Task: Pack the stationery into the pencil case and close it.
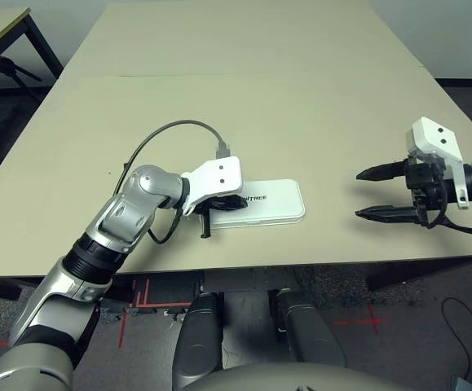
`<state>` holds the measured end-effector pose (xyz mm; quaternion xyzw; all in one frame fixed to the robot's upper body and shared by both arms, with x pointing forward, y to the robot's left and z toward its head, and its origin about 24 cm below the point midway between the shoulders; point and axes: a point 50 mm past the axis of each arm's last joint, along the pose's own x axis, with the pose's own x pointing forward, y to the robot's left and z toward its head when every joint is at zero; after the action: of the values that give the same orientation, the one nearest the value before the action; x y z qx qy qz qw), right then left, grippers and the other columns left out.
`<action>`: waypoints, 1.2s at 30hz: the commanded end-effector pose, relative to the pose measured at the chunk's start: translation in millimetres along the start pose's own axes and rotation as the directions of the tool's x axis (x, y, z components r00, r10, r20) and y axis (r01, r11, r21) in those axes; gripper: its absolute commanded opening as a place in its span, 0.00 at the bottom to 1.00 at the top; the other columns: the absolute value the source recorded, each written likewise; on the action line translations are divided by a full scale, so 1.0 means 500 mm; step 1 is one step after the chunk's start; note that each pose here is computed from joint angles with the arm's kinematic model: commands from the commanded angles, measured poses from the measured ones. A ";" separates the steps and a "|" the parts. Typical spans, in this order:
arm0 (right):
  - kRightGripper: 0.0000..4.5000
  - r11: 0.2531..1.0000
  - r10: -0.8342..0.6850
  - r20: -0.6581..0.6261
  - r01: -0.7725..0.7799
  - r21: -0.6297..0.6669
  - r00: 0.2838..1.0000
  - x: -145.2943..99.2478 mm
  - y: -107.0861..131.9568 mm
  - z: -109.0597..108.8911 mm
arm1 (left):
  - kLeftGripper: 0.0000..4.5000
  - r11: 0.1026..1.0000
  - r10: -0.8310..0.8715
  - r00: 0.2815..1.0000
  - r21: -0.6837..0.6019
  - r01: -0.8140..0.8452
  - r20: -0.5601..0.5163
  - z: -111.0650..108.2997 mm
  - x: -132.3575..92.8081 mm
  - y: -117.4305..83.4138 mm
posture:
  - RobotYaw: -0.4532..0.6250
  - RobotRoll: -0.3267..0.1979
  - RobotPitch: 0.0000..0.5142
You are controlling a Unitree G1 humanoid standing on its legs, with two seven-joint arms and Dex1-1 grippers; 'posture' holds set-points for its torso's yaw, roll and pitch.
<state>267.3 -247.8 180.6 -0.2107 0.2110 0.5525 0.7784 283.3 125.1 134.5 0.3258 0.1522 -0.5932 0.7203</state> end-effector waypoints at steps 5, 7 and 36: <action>1.00 1.000 -0.015 0.006 0.015 -0.015 1.000 0.007 -0.003 0.001 | 0.01 0.998 0.010 1.000 -0.069 -0.008 0.023 -0.035 0.019 -0.009 | 0.32 0.62 0.28; 1.00 1.000 -0.021 0.018 0.022 -0.020 1.000 0.008 -0.004 0.002 | 0.01 0.995 0.049 0.994 -0.090 -0.041 0.098 -0.023 0.010 -0.002 | 0.32 0.62 0.28; 1.00 0.391 -0.898 0.358 0.834 0.389 0.254 0.010 -0.198 -0.030 | 0.99 0.137 0.989 0.140 -0.645 -0.752 0.047 -0.190 -0.297 0.156 | 0.35 0.62 0.27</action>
<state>361.4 -271.2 179.6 -0.0866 -0.1256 0.0973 0.9835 335.7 296.1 181.5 0.0031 -0.1189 -0.0572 0.9913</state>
